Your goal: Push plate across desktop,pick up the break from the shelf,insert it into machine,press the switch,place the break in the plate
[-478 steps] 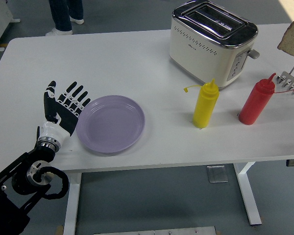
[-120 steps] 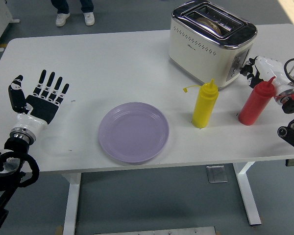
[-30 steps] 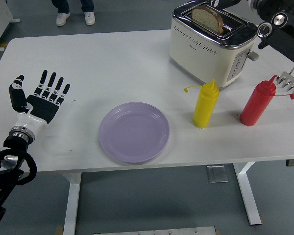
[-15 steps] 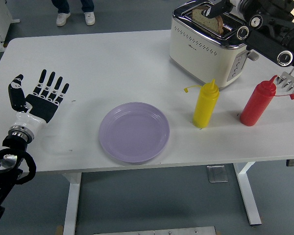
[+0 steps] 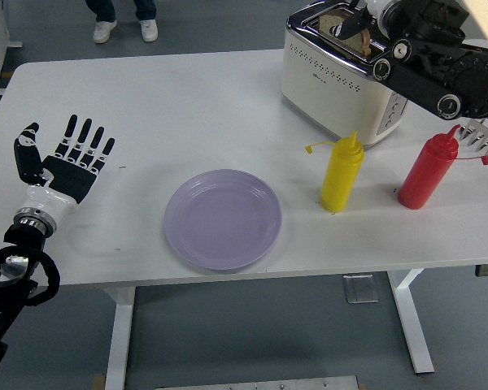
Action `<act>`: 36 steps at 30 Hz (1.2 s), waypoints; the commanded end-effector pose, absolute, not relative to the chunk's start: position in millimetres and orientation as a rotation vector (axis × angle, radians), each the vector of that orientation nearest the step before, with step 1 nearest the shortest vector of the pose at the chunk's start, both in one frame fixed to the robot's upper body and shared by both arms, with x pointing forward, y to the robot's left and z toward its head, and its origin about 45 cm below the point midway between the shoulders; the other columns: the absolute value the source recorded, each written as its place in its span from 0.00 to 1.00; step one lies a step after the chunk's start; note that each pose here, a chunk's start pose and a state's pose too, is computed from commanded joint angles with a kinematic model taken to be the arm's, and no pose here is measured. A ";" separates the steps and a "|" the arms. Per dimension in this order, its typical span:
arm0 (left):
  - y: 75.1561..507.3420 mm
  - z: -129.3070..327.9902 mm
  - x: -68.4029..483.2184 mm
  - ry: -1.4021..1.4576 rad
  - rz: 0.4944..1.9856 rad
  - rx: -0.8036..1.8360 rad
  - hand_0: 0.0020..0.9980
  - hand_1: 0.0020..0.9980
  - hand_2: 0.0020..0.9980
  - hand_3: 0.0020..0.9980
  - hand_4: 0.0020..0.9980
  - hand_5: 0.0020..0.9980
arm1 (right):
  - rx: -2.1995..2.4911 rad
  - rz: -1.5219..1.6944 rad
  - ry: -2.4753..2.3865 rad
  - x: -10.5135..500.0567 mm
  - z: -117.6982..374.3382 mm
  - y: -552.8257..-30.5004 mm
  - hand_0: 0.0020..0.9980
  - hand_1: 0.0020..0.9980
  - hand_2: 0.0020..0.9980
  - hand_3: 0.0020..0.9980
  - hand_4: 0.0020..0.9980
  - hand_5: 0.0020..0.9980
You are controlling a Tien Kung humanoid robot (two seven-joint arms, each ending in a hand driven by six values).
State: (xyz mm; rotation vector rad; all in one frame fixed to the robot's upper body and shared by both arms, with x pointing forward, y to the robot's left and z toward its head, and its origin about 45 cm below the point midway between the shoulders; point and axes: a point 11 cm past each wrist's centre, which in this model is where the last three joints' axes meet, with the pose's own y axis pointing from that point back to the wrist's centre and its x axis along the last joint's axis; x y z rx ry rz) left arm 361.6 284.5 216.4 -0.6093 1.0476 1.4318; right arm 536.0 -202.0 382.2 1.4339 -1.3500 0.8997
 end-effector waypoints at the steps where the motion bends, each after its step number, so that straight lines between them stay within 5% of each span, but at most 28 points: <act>1: 284.4 216.5 361.7 1.048 1.431 -0.609 0.81 0.76 0.72 0.71 0.64 1.00 | 1.431 0.898 -1.346 536.2 380.1 -202.4 0.28 0.52 0.64 0.74 0.76 0.21; 9: 283.4 216.6 361.8 1.048 1.429 -0.607 0.81 0.76 0.72 0.71 0.64 1.00 | 1.419 0.905 -1.352 536.3 374.0 -203.1 0.28 0.52 0.63 0.73 0.76 0.21; 10: 283.3 216.6 361.8 1.048 1.429 -0.607 0.81 0.76 0.72 0.71 0.64 1.00 | 1.418 0.906 -1.354 536.3 373.6 -203.1 0.26 0.49 0.55 0.69 0.58 0.06; 21: 282.8 216.4 361.7 1.049 1.428 -0.606 0.81 0.76 0.72 0.71 0.64 1.00 | 1.398 0.922 -1.369 534.6 367.8 -203.0 0.26 0.47 0.50 0.68 0.54 0.04; 22: 282.9 216.3 361.7 1.049 1.428 -0.606 0.81 0.76 0.72 0.71 0.64 1.00 | 1.397 0.923 -1.368 534.4 367.3 -203.0 0.25 0.46 0.44 0.61 0.44 0.00; 36: 284.2 216.4 361.6 1.050 1.432 -0.612 0.81 0.76 0.72 0.71 0.64 1.00 | 1.409 0.934 -1.414 531.6 372.4 -198.8 0.24 0.45 0.41 0.54 0.40 0.00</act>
